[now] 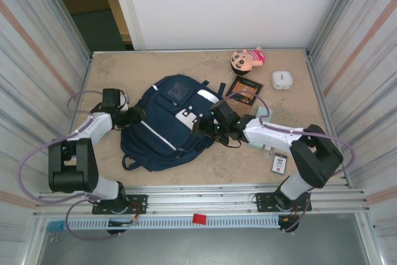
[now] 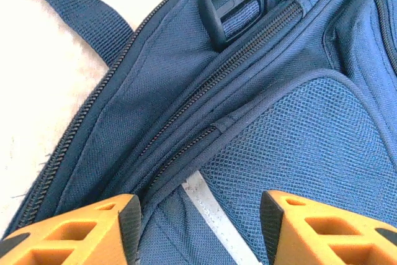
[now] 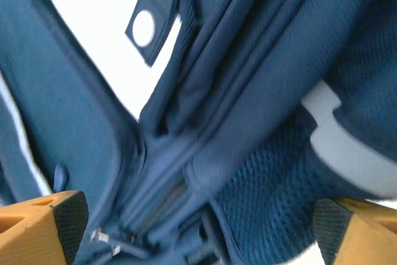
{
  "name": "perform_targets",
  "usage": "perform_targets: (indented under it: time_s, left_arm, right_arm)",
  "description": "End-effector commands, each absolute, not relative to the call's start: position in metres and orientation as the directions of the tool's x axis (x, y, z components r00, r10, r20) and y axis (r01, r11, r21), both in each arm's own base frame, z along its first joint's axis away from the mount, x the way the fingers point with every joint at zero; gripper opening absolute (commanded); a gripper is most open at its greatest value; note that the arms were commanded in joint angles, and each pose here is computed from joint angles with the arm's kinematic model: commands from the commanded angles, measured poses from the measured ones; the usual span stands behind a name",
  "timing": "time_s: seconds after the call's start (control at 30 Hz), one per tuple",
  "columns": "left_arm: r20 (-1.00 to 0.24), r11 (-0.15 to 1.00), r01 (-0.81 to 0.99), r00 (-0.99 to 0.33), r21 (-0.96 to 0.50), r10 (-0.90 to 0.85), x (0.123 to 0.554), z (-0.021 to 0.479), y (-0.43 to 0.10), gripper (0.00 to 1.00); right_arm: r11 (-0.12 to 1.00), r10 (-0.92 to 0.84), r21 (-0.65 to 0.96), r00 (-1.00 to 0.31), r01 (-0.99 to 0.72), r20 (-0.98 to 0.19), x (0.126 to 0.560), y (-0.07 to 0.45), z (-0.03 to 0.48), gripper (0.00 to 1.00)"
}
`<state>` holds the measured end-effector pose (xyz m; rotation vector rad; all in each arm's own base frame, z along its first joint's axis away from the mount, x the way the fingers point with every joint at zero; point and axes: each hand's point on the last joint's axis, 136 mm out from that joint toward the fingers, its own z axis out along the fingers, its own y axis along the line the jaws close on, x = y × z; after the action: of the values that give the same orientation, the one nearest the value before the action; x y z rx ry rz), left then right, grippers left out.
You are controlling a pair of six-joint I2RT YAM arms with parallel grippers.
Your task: Pack books, pencil case, and school supplies into a backpack
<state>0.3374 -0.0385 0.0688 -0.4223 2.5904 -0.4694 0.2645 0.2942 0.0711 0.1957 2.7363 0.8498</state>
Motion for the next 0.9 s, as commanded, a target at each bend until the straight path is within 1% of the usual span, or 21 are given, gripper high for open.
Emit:
perform_targets:
  time_s: [0.0,0.13,0.2,0.27,0.37,0.5,0.6,0.67,0.77,0.87]
  left_arm:
    - [-0.327,0.845,-0.28,-0.83,-0.455,-0.451,0.314,0.058,-0.046,0.55]
    - [-0.274,0.833,-0.288,-0.851,-0.472,-0.449,0.293,0.042,-0.064,0.54]
    - [-0.274,0.847,-0.276,-0.861,-0.454,-0.428,0.283,0.04,-0.074,0.55]
    - [-0.283,0.848,-0.256,-0.864,-0.465,-0.416,0.278,0.041,-0.089,0.55]
    - [-0.312,0.869,-0.208,-0.875,-0.449,-0.371,0.269,0.048,-0.11,0.55]
    - [-0.399,0.896,-0.144,-0.857,-0.42,-0.325,0.266,0.072,-0.119,0.62]
    - [-0.487,0.92,-0.084,-0.828,-0.382,-0.277,0.266,0.103,-0.113,0.67]
    - [-0.567,0.941,-0.007,-0.797,-0.338,-0.21,0.268,0.127,-0.108,0.69]
    - [-0.695,0.953,0.158,-0.715,-0.258,-0.07,0.272,0.165,-0.11,0.72]
    - [-0.779,0.913,0.381,-0.613,-0.149,0.129,0.27,0.188,-0.125,0.68]
  right_arm:
    - [0.779,0.252,0.625,-0.937,0.048,-0.241,0.297,0.302,0.07,0.93]
    - [0.757,0.273,0.652,-0.929,0.047,-0.25,0.337,0.304,0.069,0.93]
    - [0.751,0.289,0.659,-0.919,0.044,-0.268,0.358,0.302,0.072,0.93]
    - [0.738,0.308,0.673,-0.91,0.045,-0.278,0.376,0.299,0.076,0.92]
    - [0.735,0.312,0.678,-0.904,0.033,-0.294,0.394,0.295,0.078,0.92]
    - [0.753,0.304,0.658,-0.889,0.004,-0.342,0.406,0.279,0.09,0.94]
    - [0.78,0.296,0.625,-0.863,-0.029,-0.41,0.402,0.259,0.117,1.0]
    - [0.795,0.279,0.604,-0.846,-0.062,-0.454,0.392,0.248,0.137,0.99]
    - [0.809,0.261,0.578,-0.816,-0.107,-0.516,0.369,0.231,0.165,0.99]
    - [0.82,0.261,0.556,-0.779,-0.133,-0.571,0.345,0.212,0.183,0.99]
